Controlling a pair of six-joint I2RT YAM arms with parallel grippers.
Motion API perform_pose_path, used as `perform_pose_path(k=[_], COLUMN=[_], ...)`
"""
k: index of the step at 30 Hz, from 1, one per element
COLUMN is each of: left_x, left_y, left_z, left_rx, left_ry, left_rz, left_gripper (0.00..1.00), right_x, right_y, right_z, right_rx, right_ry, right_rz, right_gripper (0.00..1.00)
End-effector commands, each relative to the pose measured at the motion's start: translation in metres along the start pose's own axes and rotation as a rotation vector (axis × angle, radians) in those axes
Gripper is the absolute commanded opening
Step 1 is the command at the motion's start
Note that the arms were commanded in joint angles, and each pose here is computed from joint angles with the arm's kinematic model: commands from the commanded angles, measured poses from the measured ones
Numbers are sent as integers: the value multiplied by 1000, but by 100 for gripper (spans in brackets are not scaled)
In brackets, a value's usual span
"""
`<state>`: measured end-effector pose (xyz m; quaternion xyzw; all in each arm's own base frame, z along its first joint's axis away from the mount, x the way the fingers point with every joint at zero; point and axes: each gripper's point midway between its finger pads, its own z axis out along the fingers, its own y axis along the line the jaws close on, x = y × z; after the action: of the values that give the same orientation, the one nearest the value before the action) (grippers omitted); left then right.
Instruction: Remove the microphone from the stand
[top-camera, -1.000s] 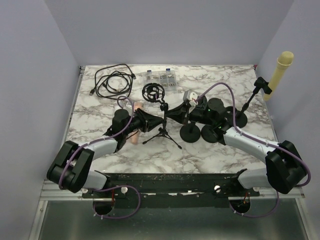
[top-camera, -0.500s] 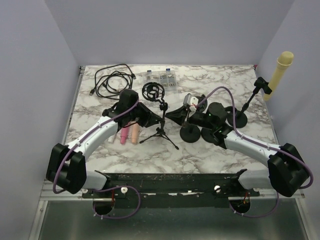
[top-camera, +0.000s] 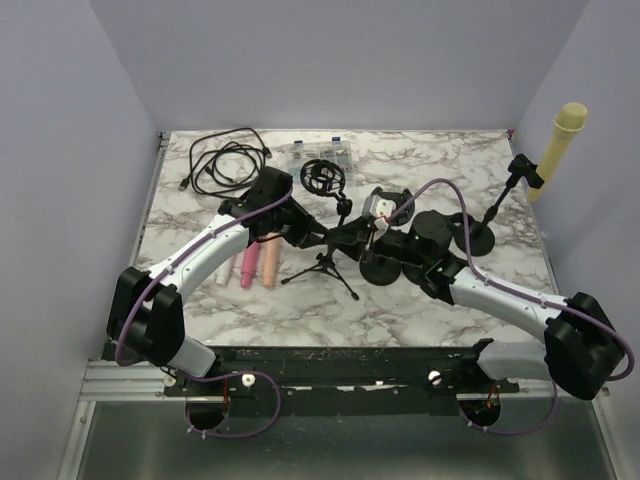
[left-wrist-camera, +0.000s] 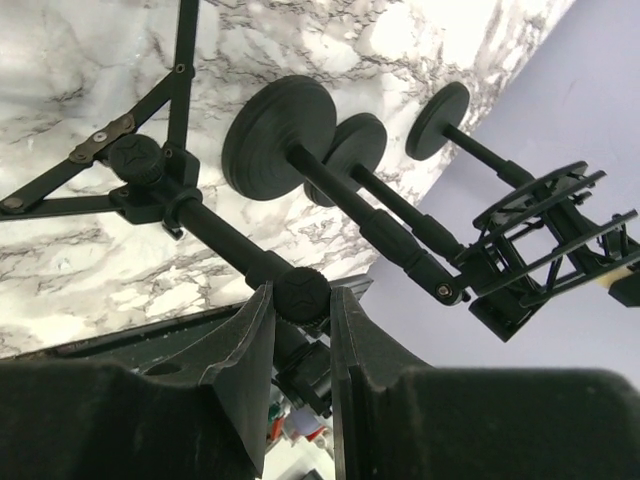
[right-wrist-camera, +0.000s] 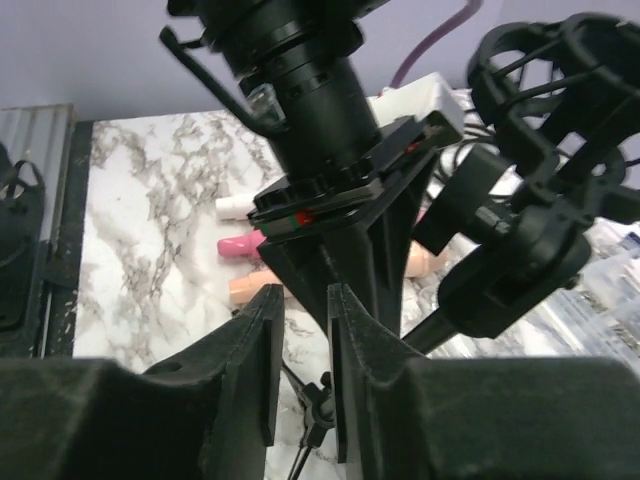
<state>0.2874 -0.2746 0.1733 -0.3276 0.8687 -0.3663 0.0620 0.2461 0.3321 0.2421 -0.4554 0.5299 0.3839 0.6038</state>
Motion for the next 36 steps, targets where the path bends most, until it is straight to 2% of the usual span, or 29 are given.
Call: perform_pose_path(k=[1,6,11,15,21,25,31,36], left_x=[6,1,-8,-16,-12,-12,-31,-46], left_y=[61,65,60,61,66,56,64,79], left_z=[23,27,12,-1,-14,-25,-45,-61], left_rx=[-154,4,124,227,283,352,431,542], left_ry=[9,3,-29,-74,-40,-47,-184,-325], left_rz=[-39,12,95,110,75,83,125,183], left_gripper=[9,41,55,65,80,85,86,94], right_x=[-20,-39,-43,-34,-30,-24,-19,-12], right_y=[-8,-9,-5,-7,-6,1,-4,-20], right_z=[-7,-11,-10,-9,-8,5,20,25], right_rx=[82,113,143,187,257,304,529,702], right_ry=[-45,-70,-71,-10,42,63,57,49], right_rz=[41,113,193,248,222,185,112,66], right_gripper=[35,49,64,75,78,78,78,72])
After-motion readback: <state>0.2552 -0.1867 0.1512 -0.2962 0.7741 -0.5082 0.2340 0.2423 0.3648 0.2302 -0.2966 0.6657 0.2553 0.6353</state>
